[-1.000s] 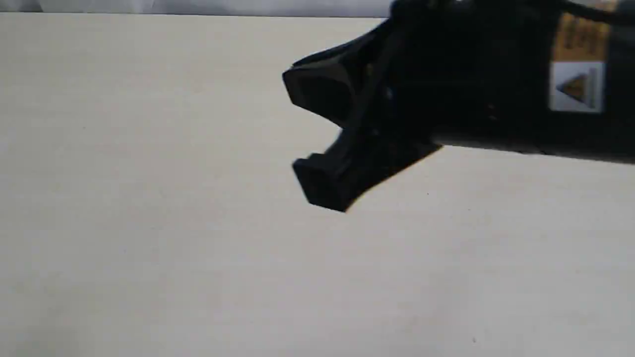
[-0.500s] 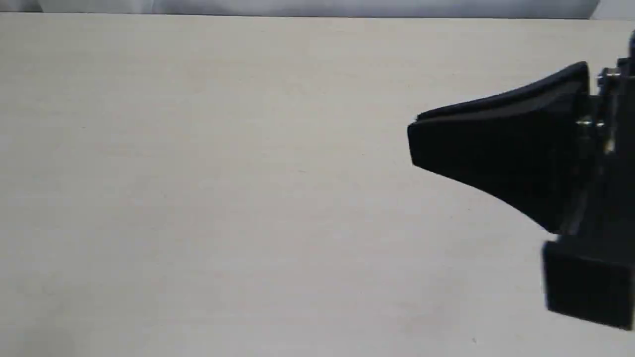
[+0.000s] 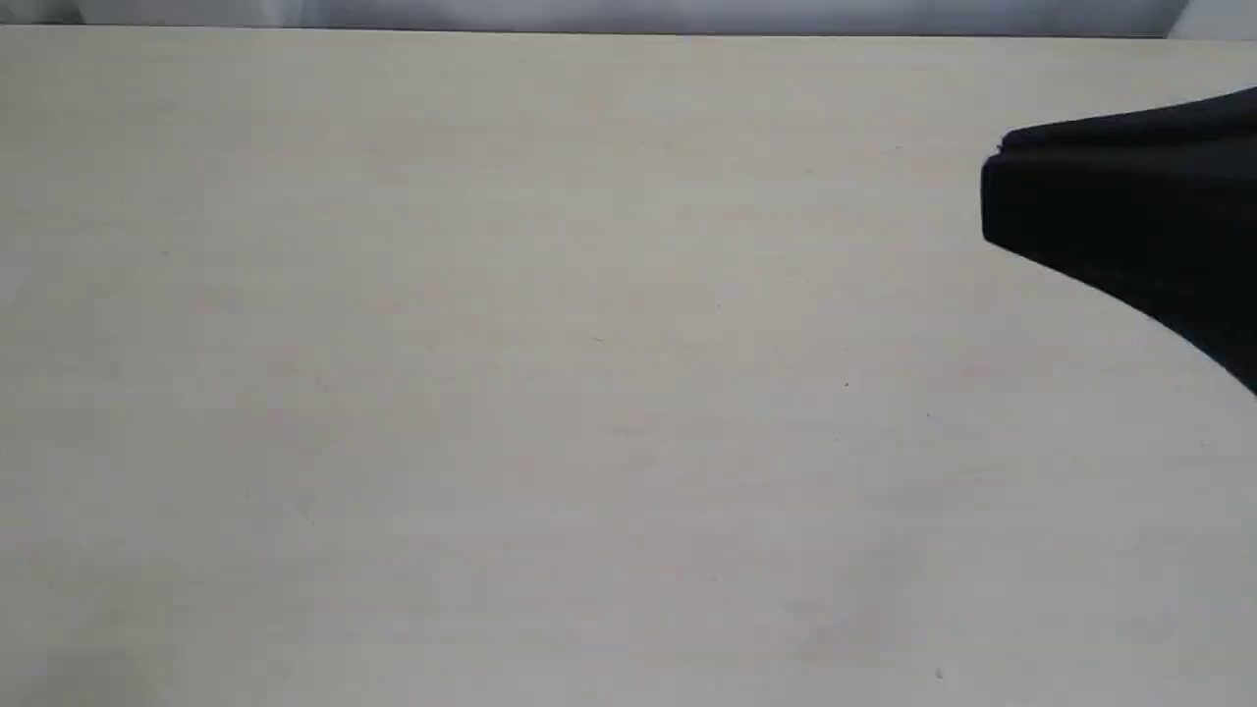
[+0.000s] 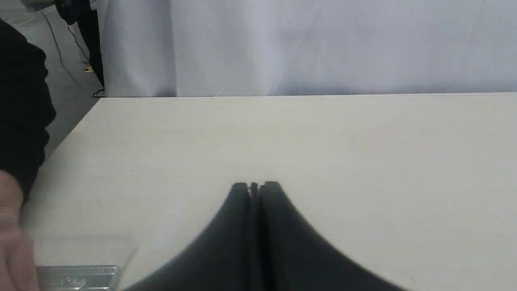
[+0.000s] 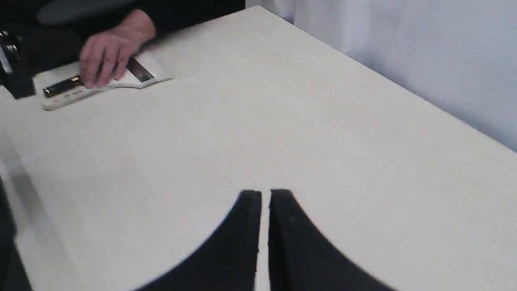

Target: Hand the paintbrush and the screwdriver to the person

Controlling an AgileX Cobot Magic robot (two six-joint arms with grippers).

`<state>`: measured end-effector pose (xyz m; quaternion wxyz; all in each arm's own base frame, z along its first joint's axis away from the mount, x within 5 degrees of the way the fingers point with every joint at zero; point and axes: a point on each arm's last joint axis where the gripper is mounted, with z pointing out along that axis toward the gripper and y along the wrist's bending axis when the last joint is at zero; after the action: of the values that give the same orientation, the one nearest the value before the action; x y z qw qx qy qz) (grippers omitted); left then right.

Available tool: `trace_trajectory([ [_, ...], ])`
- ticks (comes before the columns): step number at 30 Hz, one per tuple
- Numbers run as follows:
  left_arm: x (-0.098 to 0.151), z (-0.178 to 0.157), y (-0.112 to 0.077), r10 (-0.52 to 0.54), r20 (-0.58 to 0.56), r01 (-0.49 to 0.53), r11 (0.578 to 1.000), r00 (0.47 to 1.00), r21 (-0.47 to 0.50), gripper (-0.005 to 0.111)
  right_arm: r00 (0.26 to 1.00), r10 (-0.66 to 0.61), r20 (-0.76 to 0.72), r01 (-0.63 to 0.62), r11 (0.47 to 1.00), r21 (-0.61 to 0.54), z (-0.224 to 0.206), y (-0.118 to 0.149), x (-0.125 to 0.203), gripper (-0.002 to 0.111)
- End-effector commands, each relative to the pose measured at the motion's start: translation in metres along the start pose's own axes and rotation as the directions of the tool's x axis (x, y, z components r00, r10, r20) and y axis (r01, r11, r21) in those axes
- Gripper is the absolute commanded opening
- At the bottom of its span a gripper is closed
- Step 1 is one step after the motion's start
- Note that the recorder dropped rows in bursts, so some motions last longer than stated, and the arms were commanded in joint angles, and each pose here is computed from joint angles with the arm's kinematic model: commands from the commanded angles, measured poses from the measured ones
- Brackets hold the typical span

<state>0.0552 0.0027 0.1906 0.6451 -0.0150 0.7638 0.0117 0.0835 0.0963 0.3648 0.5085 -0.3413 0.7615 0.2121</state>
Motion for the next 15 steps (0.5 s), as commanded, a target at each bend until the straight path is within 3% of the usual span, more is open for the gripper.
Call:
trace_trajectory([
  [1,0.000,0.000,-0.001,-0.005,0.006,0.005,1.000,1.000,0.010,0.000,0.999,-0.053,0.012,0.052,0.998,0.035,0.000,-0.003,0.003,0.005],
  [7,0.000,0.000,-0.001,-0.005,0.006,0.005,1.000,1.000,0.010,0.000,0.999,-0.043,0.012,0.043,0.998,0.051,0.001,-0.005,0.004,0.005],
  [12,0.000,0.000,-0.001,-0.005,0.006,0.005,1.000,1.000,0.010,0.000,0.993,0.093,0.074,-0.106,0.975,0.195,-0.004,-0.024,0.008,0.005],
  [15,0.000,0.000,-0.001,-0.005,0.006,0.005,1.000,1.000,0.010,0.000,0.986,0.093,0.139,-0.129,0.952,0.276,-0.007,-0.035,0.017,0.005],
])
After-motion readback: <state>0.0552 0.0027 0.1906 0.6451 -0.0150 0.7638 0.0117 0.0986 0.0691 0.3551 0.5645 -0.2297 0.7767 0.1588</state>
